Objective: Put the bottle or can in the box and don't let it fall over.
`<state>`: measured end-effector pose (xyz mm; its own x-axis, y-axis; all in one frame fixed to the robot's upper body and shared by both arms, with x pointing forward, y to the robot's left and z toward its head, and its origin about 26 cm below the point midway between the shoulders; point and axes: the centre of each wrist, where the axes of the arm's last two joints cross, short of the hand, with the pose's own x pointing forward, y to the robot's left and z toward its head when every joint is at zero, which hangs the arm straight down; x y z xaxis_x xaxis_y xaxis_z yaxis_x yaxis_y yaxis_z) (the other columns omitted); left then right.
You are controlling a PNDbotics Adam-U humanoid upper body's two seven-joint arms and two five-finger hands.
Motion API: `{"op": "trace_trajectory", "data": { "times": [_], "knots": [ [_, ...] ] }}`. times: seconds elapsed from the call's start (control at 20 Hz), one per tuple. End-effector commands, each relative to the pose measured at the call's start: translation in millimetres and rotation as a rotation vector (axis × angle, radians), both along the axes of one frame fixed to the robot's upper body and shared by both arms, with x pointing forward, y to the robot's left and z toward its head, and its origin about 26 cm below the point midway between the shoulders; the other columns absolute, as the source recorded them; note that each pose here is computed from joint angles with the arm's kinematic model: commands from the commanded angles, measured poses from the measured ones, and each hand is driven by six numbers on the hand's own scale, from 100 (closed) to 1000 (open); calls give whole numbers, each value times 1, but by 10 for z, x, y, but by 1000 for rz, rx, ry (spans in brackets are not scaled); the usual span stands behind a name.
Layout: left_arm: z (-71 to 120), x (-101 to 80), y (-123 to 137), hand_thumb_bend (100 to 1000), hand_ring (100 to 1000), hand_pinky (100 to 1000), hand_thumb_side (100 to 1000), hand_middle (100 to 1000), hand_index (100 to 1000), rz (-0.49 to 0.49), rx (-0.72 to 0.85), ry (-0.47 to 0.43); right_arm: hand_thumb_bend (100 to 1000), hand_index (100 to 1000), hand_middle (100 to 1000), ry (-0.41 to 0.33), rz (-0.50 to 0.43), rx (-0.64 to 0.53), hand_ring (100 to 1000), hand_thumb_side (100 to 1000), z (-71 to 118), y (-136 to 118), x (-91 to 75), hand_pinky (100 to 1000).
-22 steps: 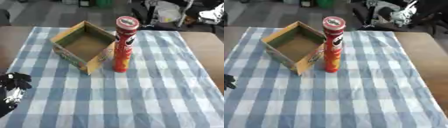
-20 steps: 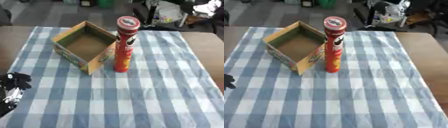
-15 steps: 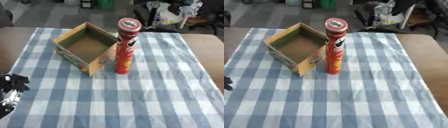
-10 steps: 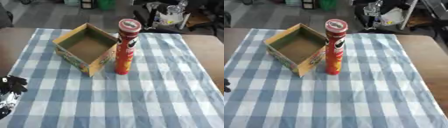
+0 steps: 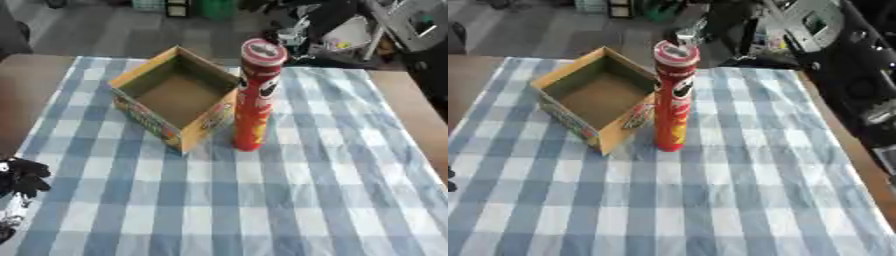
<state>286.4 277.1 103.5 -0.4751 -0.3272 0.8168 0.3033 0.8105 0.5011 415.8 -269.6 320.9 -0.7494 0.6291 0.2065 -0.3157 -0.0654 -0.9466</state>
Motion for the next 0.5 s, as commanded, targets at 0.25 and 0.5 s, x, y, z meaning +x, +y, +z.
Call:
{"op": "trace_trajectory", "data": {
  "times": [0.25, 0.5],
  "knots": [
    [71, 16, -13, 100, 546, 647, 525, 576, 695, -12, 1, -24, 149, 1000, 1000, -9, -6, -63, 1000, 708, -27, 82, 28, 960],
    [73, 18, -17, 100, 546, 647, 525, 575, 695, -13, -1, -25, 167, 1000, 1000, -19, -19, -99, 1000, 702, -80, 100, 46, 979]
  ]
}}
